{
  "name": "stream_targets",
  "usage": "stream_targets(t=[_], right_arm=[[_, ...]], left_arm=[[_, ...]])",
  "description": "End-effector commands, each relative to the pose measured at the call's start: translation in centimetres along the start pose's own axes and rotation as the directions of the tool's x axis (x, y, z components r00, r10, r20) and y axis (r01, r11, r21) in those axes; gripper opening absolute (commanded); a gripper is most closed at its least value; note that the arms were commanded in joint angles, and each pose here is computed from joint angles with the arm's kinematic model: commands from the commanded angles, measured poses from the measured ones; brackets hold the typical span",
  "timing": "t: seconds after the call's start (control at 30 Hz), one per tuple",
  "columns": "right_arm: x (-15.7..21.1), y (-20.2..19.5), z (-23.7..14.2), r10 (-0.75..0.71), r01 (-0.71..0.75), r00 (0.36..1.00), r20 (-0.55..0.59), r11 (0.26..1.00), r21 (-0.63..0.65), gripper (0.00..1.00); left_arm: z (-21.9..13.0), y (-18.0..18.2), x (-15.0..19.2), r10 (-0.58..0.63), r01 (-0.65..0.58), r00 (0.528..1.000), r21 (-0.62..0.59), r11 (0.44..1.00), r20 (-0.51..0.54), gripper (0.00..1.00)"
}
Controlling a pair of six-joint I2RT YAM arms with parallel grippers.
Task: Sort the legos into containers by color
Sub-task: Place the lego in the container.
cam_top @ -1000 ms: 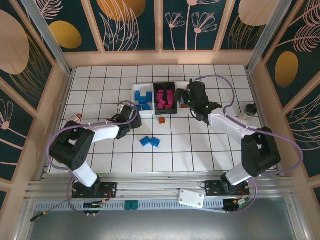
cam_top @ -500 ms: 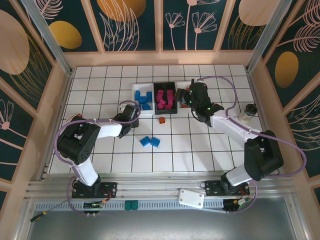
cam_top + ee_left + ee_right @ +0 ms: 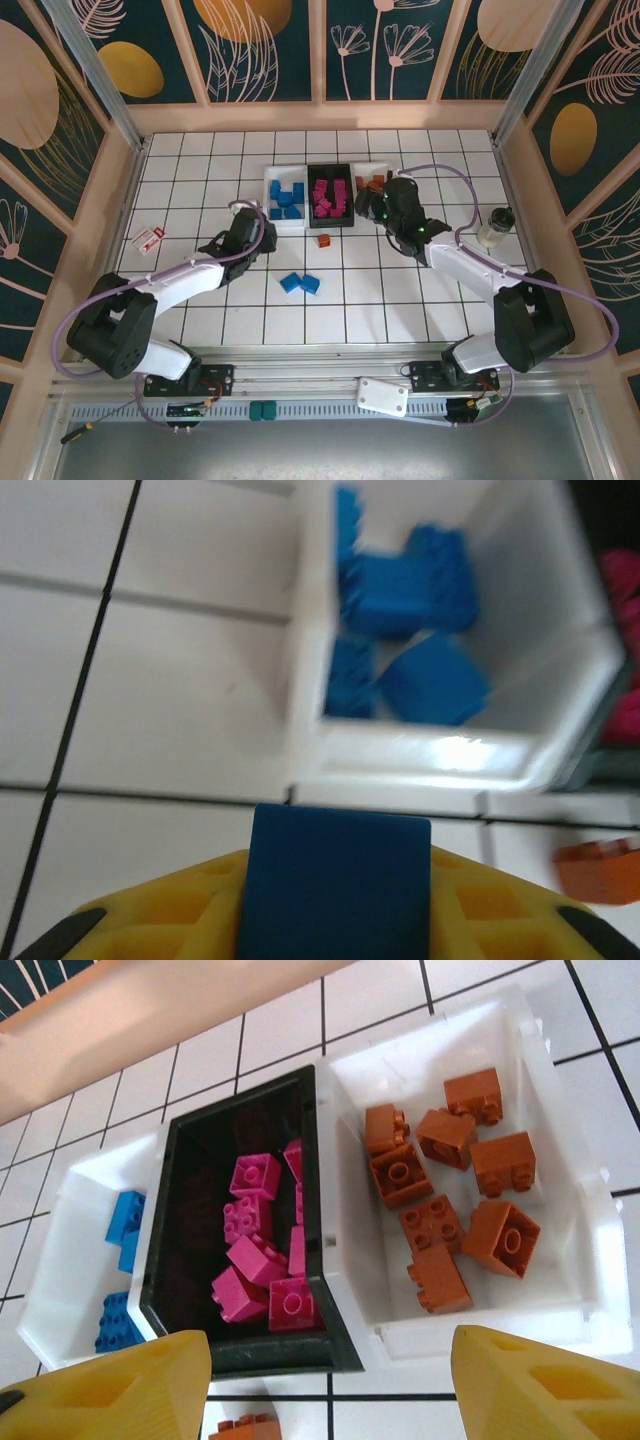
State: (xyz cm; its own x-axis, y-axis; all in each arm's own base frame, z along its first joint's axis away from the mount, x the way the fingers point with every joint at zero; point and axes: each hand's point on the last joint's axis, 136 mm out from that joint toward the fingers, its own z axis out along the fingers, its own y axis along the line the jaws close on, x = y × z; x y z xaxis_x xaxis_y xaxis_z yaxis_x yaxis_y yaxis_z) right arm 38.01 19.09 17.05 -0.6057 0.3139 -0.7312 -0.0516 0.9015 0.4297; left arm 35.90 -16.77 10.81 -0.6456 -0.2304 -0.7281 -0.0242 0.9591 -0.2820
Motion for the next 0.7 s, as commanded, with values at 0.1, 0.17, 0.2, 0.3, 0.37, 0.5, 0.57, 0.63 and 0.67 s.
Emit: stream_targets(t=[0.1, 0.17, 0.2, 0.3, 0.37, 0.5, 0.57, 0.63, 0.67], right_arm=[[1.4, -0.5, -0.6, 0.024, -0.024, 1.0, 0.001, 1.0, 0.006, 0.65], [2.6, 0.1, -0.8, 0.003, -0.004, 1.0, -0.023, 1.0, -0.009, 0.65], [3.0, 0.3, -1.1, -0.008, 0.008, 0.999, -0.031, 1.0, -0.021, 0.65], [4.7, 1.7, -1.8, -0.063, 0.056, 0.995, -0.072, 0.994, -0.099, 0.65], [6.2, 2.8, -2.2, -0.105, 0.087, 0.989, -0.106, 0.982, -0.167, 0.65], [9.7, 5.7, -3.1, -0.231, 0.166, 0.958, -0.168, 0.929, -0.33, 0.66], [11.8, 7.1, -3.4, -0.319, 0.225, 0.929, -0.189, 0.891, -0.394, 0.67], [13.9, 8.1, -3.3, -0.402, 0.279, 0.888, -0.222, 0.856, -0.436, 0.68], [15.0, 8.5, -3.2, -0.442, 0.302, 0.864, -0.24, 0.838, -0.455, 0.68]], left_arm=[[3.5, -3.3, -4.5, 0.002, -0.002, 1.0, -0.018, 1.0, 0.013, 0.35], [6.0, -3.3, -4.8, -0.007, 0.006, 1.0, -0.039, 0.999, -0.012, 0.34], [7.1, -3.4, -5.0, -0.008, 0.007, 1.0, -0.048, 0.999, -0.018, 0.34], [9.3, -3.8, -5.8, -0.011, 0.009, 1.0, -0.061, 0.998, -0.02, 0.36], [10.2, -4.1, -6.2, -0.008, 0.007, 1.0, -0.067, 0.998, -0.024, 0.43], [9.7, -5.5, -7.9, -0.018, 0.018, 1.0, -0.024, 1.0, -0.003, 0.69], [8.2, -6.3, -9.1, -0.033, 0.033, 0.999, 0.021, 0.999, 0.025, 0.8], [6.3, -7.0, -10.0, -0.047, 0.043, 0.998, 0.072, 0.996, 0.048, 0.87], [5.0, -7.4, -10.4, -0.054, 0.047, 0.997, 0.103, 0.994, 0.062, 0.89]])
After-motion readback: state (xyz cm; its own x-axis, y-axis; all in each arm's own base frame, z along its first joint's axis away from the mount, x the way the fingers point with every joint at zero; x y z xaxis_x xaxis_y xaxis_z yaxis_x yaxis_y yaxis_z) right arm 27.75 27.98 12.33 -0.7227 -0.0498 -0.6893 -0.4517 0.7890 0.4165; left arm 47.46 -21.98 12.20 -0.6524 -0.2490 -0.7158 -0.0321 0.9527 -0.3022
